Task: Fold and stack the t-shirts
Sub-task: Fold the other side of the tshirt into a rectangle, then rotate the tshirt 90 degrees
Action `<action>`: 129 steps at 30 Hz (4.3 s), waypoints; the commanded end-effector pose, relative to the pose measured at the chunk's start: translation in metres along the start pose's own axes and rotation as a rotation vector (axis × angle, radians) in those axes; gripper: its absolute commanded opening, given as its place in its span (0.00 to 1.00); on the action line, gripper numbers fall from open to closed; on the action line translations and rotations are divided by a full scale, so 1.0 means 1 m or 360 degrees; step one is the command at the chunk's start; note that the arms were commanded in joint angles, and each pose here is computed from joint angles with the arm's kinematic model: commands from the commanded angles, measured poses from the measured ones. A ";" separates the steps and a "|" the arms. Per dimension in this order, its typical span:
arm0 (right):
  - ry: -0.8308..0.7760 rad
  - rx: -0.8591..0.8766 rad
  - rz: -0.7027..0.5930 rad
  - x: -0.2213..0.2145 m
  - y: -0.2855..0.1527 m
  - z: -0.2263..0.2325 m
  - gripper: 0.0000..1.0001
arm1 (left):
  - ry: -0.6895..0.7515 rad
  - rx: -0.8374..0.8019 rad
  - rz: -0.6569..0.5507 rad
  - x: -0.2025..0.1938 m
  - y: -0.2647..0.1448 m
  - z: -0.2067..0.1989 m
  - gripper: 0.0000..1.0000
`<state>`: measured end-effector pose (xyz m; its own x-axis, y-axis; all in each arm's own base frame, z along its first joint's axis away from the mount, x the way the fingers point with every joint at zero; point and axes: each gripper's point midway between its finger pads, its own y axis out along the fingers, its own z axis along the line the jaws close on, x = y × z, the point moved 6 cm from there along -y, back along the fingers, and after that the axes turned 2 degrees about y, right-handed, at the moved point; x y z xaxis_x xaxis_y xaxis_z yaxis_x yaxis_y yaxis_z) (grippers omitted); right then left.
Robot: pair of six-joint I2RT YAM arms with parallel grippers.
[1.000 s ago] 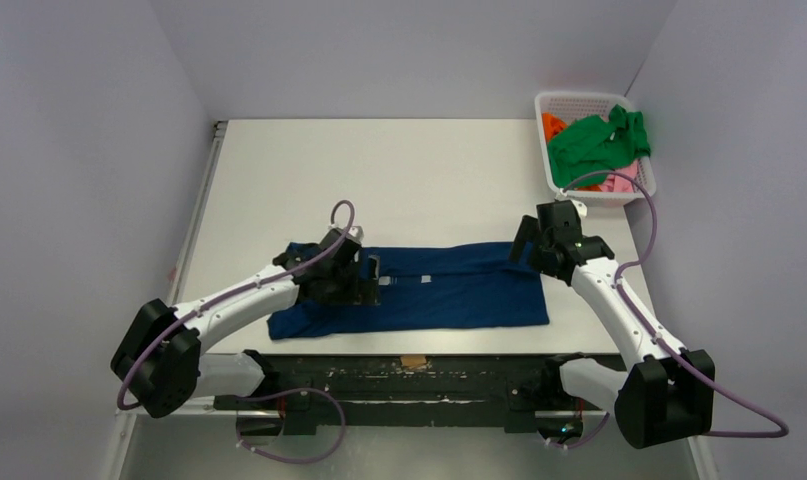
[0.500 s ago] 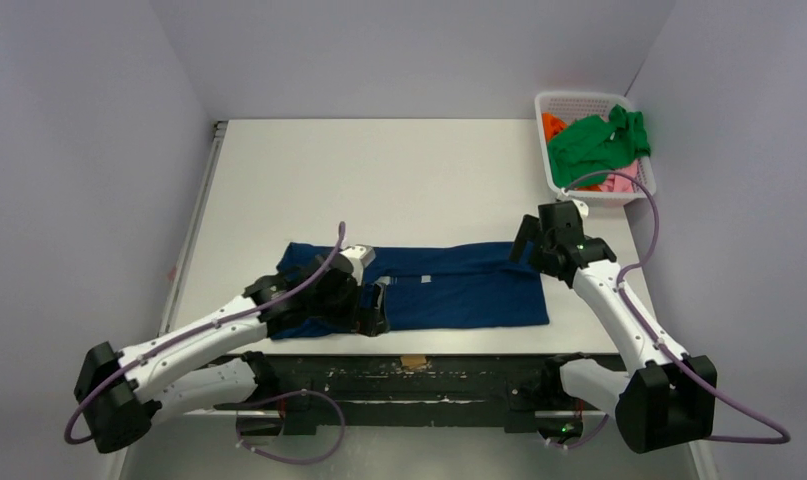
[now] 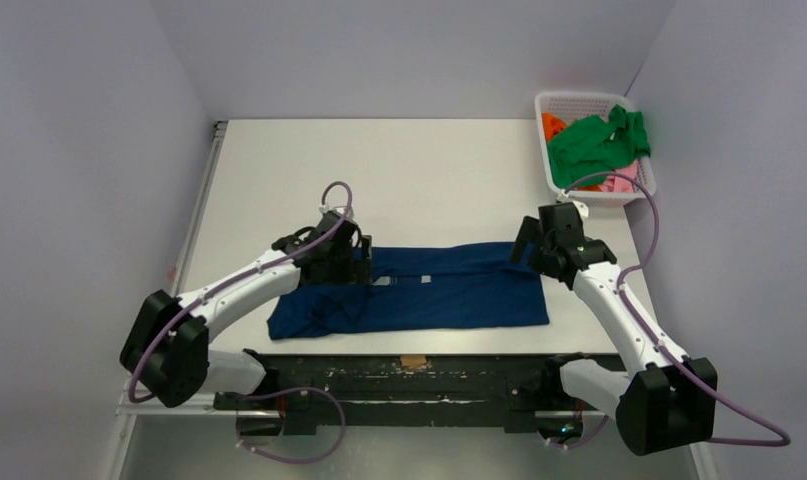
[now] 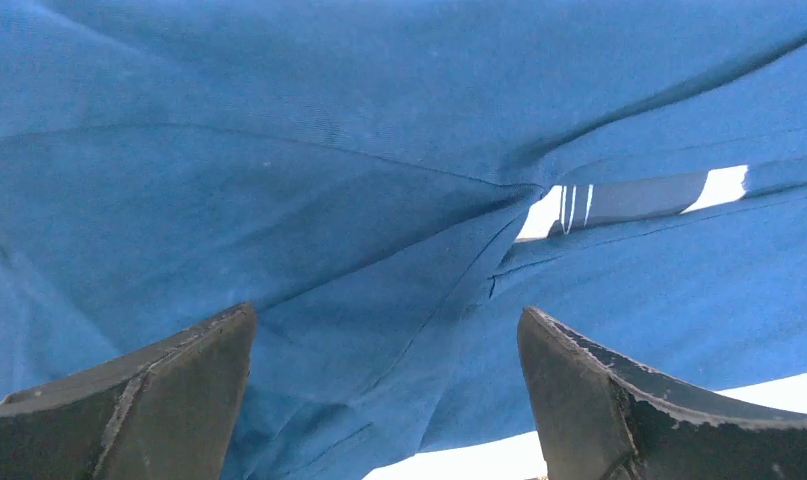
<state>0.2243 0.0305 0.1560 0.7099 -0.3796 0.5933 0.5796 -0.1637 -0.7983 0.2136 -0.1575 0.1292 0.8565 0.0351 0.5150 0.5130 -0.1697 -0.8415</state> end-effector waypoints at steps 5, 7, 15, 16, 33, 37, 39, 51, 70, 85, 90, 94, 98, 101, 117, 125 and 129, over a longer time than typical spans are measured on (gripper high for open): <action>0.0018 0.0024 -0.0098 0.008 -0.008 -0.001 0.98 | 0.0089 -0.0234 0.0182 -0.015 0.015 -0.023 1.00; 0.0022 0.0032 -0.0105 0.008 -0.009 -0.001 0.98 | 0.0168 -0.0341 0.0210 -0.027 0.003 -0.033 1.00; 0.0032 0.0041 -0.0131 0.010 -0.012 -0.001 0.97 | 0.0402 -0.1009 0.0419 -0.072 -0.050 -0.102 1.00; 0.0034 0.0043 -0.0137 0.010 -0.012 -0.002 0.97 | 0.0412 -0.1080 0.0428 -0.074 -0.056 -0.107 1.00; -0.0184 0.0456 -0.0070 0.006 0.012 0.055 0.98 | -0.0470 -0.0393 -0.0087 0.013 -0.031 -0.005 1.00; -0.0311 0.0494 -0.0006 0.004 0.036 0.092 0.98 | -0.0701 -0.0334 0.0064 0.032 0.007 0.004 1.00; -0.0353 0.0473 0.0053 -0.002 0.049 0.103 0.97 | -0.0805 -0.0339 0.0152 0.037 0.025 0.006 1.00; -0.0332 0.0526 0.0474 -0.105 0.039 0.094 0.95 | -0.0919 -0.0236 0.0338 0.122 0.118 -0.021 1.00; -0.1397 0.1239 0.1107 -0.250 -0.072 0.223 0.91 | -0.1021 -0.1053 0.0200 0.249 0.240 -0.165 1.00; -0.1067 0.1067 0.0974 -0.229 -0.100 0.148 0.92 | -0.1110 -0.0838 -0.0147 0.292 0.250 -0.116 1.00; -0.0890 0.1156 0.0675 -0.198 -0.116 0.162 0.96 | -0.1122 -0.0882 -0.0322 0.318 0.241 -0.114 1.00; -0.0724 0.1131 0.0526 -0.181 -0.121 0.161 0.99 | -0.1047 -0.0864 -0.0489 0.347 0.208 -0.105 1.00; -0.0581 0.1150 0.0439 -0.171 -0.124 0.158 0.99 | -0.0860 -0.0920 -0.0644 0.381 0.123 -0.095 1.00; -0.0478 0.1074 0.0407 -0.166 -0.121 0.152 0.99 | -0.0617 -0.0919 -0.0646 0.375 0.048 -0.092 1.00; -0.0572 0.0807 0.0204 -0.089 -0.056 0.229 0.99 | -0.0557 -0.0137 -0.0096 0.041 -0.062 0.033 1.00; -0.0667 0.0487 0.0304 -0.057 0.041 0.297 0.97 | -0.0649 -0.0141 -0.0144 -0.026 -0.073 0.056 1.00; -0.0616 0.0280 0.0269 -0.050 0.088 0.304 0.97 | -0.0660 -0.0143 -0.0172 -0.035 -0.074 0.061 1.00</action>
<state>0.3383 0.3264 0.0939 0.8729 -0.0023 0.4879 0.4826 0.1503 -0.8628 0.1516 -0.0893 0.1677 0.7767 0.4225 0.4671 0.5946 -0.2475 -0.7650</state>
